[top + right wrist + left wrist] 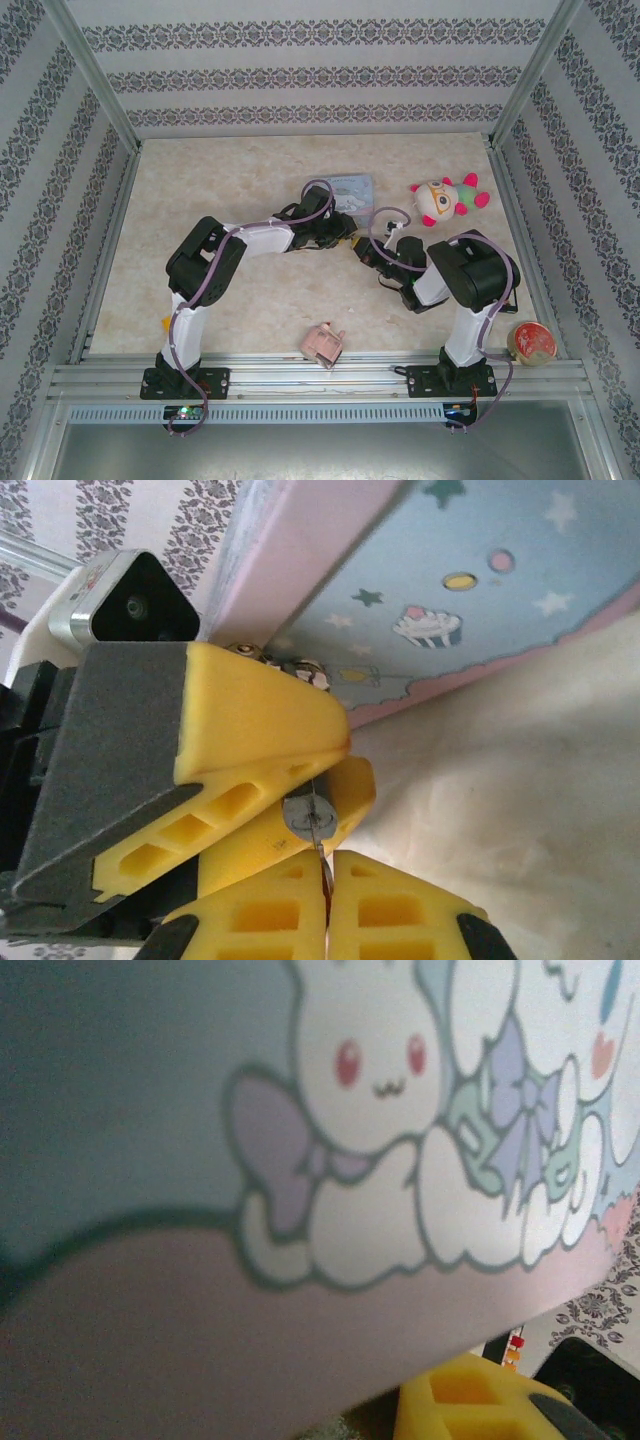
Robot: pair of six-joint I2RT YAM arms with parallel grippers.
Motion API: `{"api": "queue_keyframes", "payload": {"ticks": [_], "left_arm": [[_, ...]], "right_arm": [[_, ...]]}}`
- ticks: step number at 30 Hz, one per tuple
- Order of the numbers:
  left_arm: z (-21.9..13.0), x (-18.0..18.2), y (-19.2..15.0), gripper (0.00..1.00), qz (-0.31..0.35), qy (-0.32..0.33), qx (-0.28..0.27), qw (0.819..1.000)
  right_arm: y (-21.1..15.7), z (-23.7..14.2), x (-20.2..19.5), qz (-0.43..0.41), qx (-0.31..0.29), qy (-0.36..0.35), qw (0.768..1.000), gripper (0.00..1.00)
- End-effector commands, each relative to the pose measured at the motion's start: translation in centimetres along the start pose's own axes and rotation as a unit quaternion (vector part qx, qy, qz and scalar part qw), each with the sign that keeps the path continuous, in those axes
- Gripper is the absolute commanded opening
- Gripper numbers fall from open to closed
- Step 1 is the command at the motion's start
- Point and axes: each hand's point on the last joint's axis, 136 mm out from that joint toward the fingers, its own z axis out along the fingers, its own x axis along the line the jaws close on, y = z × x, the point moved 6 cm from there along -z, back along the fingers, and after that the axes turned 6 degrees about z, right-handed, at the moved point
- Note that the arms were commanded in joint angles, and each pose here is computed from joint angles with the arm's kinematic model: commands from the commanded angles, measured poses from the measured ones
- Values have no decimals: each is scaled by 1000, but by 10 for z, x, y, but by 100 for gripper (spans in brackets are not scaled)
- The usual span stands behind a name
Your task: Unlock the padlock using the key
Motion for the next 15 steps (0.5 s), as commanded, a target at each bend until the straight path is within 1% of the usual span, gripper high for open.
{"api": "queue_keyframes", "payload": {"ticks": [1, 4, 7, 10, 15], "left_arm": [[-6, -22, -33, 14, -22, -26, 91, 995], [-7, -24, -33, 14, -20, -29, 95, 995], [-8, -25, -35, 13, -20, -31, 98, 995], [-10, -24, -36, 13, -20, -30, 98, 994], [-11, -26, -36, 13, -18, -35, 97, 995]], "right_arm": [[9, 7, 39, -81, -13, 76, 994, 0], [18, 6, 37, -46, -20, 76, 996, 0], [28, 3, 21, 13, -35, 55, 998, 0], [34, 0, 6, 48, -46, 34, 997, 0], [35, 4, 9, 42, -38, 43, 997, 0]]}}
